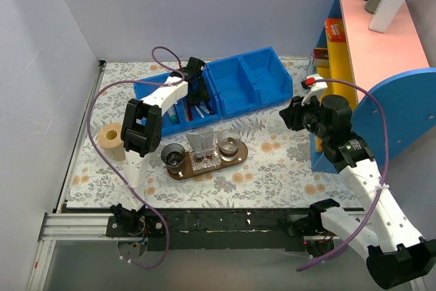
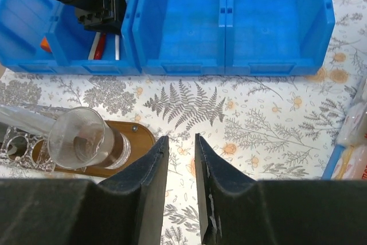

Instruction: Prepare toiletry sets of a toothbrush and toothpaste on the tray

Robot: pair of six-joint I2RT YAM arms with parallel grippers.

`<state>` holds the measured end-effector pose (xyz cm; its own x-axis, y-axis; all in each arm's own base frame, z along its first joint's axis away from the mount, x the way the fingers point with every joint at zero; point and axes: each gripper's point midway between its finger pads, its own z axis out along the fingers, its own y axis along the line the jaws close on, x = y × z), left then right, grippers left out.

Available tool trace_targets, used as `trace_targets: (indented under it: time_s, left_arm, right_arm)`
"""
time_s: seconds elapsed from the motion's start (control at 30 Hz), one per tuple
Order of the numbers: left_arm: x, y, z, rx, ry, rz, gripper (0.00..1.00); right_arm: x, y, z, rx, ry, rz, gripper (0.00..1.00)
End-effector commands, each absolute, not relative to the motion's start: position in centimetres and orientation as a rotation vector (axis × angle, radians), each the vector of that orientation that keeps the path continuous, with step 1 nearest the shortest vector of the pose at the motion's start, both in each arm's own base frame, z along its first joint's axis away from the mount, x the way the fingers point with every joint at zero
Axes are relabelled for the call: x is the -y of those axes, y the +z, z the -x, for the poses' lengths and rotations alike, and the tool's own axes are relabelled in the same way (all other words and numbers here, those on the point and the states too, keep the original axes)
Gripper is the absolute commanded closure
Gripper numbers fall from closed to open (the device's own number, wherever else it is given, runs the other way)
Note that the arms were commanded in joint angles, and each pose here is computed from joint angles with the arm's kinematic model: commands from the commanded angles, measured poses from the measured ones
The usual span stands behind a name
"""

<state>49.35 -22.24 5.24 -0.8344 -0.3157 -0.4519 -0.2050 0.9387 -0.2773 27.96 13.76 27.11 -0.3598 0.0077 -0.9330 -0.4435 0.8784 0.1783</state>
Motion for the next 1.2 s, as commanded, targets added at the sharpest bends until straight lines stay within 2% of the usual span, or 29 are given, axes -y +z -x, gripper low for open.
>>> trace_targets:
  time_s: [0.0,0.23,0.37,0.77,1.0,1.1,1.17]
  left_arm:
    - [23.6,7.6,-50.5,-2.521,-0.365,0.452,0.61]
    - [22.1,5.5,-49.7,-2.572,-0.239,0.555,0.71]
    - [21.3,5.7,-49.1,-2.563,-0.203,0.615,0.66]
    - [23.9,6.1,-52.3,-2.472,-0.373,0.557,0.66]
    - [22.6,4.5,-51.8,-2.522,-0.288,0.601,0.67]
    - [21.1,3.1,-50.3,-2.591,-0.163,0.668,0.69]
    - [20.7,2.8,-49.5,-2.607,-0.136,0.713,0.65]
  right_arm:
    - [-13.5,26.9,-28.3,-1.950,0.490,0.276,0.68]
    - [-14.8,26.0,-29.1,-1.991,0.523,0.353,0.70]
    - [-14.8,25.8,-29.6,-2.001,0.503,0.390,0.70]
    - [-15.0,25.0,-29.1,-2.006,0.533,0.383,0.70]
    - [-15.1,24.9,-29.0,-2.008,0.541,0.384,0.70]
    - [-15.1,24.7,-29.0,-2.013,0.542,0.386,0.70]
    - [-15.1,24.5,-28.9,-2.016,0.544,0.387,0.70]
